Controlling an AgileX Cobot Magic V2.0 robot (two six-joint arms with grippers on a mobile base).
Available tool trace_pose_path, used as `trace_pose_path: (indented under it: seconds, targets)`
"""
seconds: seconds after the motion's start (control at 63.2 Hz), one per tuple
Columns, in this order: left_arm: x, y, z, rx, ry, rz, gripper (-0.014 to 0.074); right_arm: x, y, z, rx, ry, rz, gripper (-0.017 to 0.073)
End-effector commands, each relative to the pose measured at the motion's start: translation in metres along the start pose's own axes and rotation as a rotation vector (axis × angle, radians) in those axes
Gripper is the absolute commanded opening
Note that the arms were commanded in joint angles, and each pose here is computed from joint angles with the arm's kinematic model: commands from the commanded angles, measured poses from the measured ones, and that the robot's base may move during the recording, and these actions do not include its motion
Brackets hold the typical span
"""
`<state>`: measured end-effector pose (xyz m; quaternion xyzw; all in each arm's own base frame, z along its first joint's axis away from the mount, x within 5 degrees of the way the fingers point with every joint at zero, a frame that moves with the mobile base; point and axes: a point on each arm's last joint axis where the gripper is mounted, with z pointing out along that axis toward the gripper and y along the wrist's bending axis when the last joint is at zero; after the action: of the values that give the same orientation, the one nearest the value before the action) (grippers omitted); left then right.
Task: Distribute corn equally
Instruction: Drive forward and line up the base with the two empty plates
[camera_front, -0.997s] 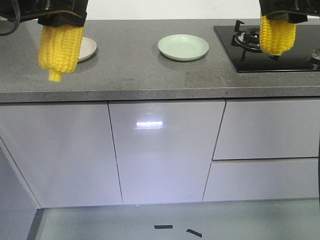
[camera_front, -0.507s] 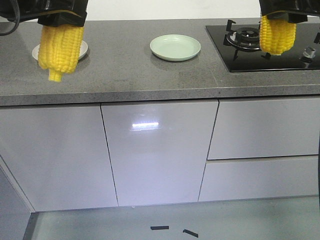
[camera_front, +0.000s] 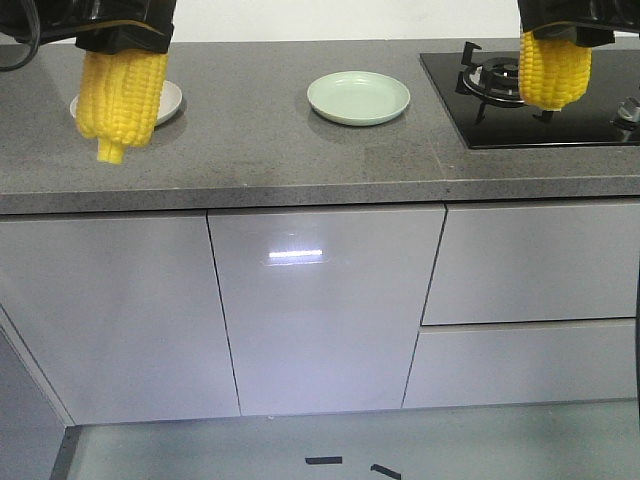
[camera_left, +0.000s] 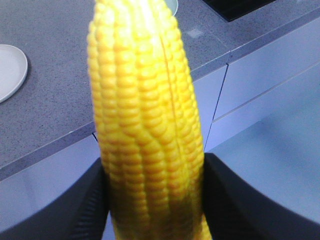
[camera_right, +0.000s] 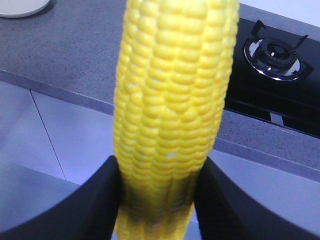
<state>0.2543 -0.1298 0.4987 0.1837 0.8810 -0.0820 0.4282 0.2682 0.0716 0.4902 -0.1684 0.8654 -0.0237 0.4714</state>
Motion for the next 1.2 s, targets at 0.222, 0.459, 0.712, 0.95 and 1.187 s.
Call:
trace_pose_path:
  seconds: [0.222, 0.459, 0.712, 0.95, 1.187]
  targets:
    - [-0.0093, 0.0001, -0.0222, 0.011, -0.121, -0.011, -0.0008, -0.0110, -0.0069, -0.0212, 0.032, -0.126, 0.005, -0.0006]
    - [-0.0093, 0.0001, -0.0222, 0.011, -0.121, -0.011, -0.0008, -0.0110, -0.0069, -0.0212, 0.032, -0.126, 0.005, -0.0006]
    - [-0.0093, 0.0001, -0.0222, 0.011, -0.121, -0.011, -0.0008, -0.0110, -0.0069, -0.0212, 0.032, -0.126, 0.005, -0.0006]
    - [-0.0093, 0.0001, -0.0222, 0.011, -0.121, -0.011, -0.0008, -0.0110, -0.0069, -0.0212, 0.032, -0.126, 0.005, -0.0006]
    - [-0.0093, 0.0001, -0.0222, 0.011, -0.121, -0.011, -0.0008, -0.0110, -0.0069, -0.0212, 0.032, -0.126, 0.005, -0.0006]
